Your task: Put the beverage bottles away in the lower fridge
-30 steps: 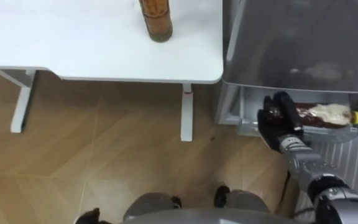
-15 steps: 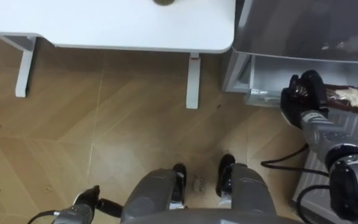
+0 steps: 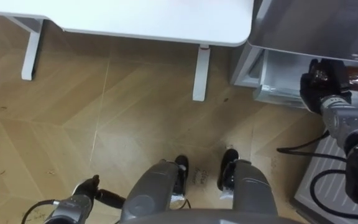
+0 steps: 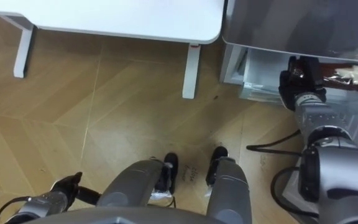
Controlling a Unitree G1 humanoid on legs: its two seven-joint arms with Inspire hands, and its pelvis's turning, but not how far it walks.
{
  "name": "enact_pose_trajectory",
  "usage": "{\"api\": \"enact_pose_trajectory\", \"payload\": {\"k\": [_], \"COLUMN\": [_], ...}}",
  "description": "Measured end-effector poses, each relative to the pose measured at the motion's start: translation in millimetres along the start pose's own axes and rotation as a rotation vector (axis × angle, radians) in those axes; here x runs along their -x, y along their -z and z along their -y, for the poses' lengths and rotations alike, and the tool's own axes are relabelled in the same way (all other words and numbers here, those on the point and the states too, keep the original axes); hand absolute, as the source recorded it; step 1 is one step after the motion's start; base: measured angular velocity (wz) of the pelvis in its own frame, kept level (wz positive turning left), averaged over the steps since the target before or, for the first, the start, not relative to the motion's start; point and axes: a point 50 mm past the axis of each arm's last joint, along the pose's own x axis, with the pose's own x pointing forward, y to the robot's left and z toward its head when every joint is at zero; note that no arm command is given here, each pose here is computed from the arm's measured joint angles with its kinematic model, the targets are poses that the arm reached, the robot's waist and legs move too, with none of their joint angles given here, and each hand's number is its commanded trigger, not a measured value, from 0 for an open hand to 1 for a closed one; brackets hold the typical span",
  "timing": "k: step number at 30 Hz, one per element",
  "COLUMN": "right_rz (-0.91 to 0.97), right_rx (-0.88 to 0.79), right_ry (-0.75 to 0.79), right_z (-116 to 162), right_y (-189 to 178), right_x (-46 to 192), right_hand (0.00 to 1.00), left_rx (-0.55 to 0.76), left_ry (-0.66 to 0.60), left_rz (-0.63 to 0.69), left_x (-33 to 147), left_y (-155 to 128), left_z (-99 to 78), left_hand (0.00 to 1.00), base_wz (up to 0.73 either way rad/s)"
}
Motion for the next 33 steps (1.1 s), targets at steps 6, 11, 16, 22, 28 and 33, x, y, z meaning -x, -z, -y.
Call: {"api": "enact_pose_trajectory", "payload": {"k": [6,11,16,22,28,33], "right_rz": [-0.009,-0.011,-0.011,-0.014,-0.049,-0.064], "right_rx": [0.015,0.013,0.013,0.022,0.034,0.034], "right_ry": [0.003,0.008,0.010,0.004,0.005,-0.001], "right_z": [-3,-4,-4,-5,-5,-5], "right_y": [1,2,2,2,7,9], "right_x": [-1,-1,-1,-1,-1,-1], "right_hand": [1.00,0.65,0.00,0.00,0.00,0.00], "left_rx": [0.004,0.004,0.004,0.002,0.003,0.005], "left_ry": [0.020,0.022,0.022,0.023,0.022,0.023], "left_rz": [-0.002,-0.010,-0.012,-0.013,-0.041,-0.045], "left_x": [-0.1,0.2,0.3,0.3,0.6,0.7], "left_y": [0,3,4,4,9,10], "left_z": [0.9,1.4,1.6,1.2,1.4,1.5], "left_hand": [0.00,0.00,0.00,0.00,0.00,0.00], "base_wz": [0.00,0.00,0.00,-0.01,0.00,-0.01]}}
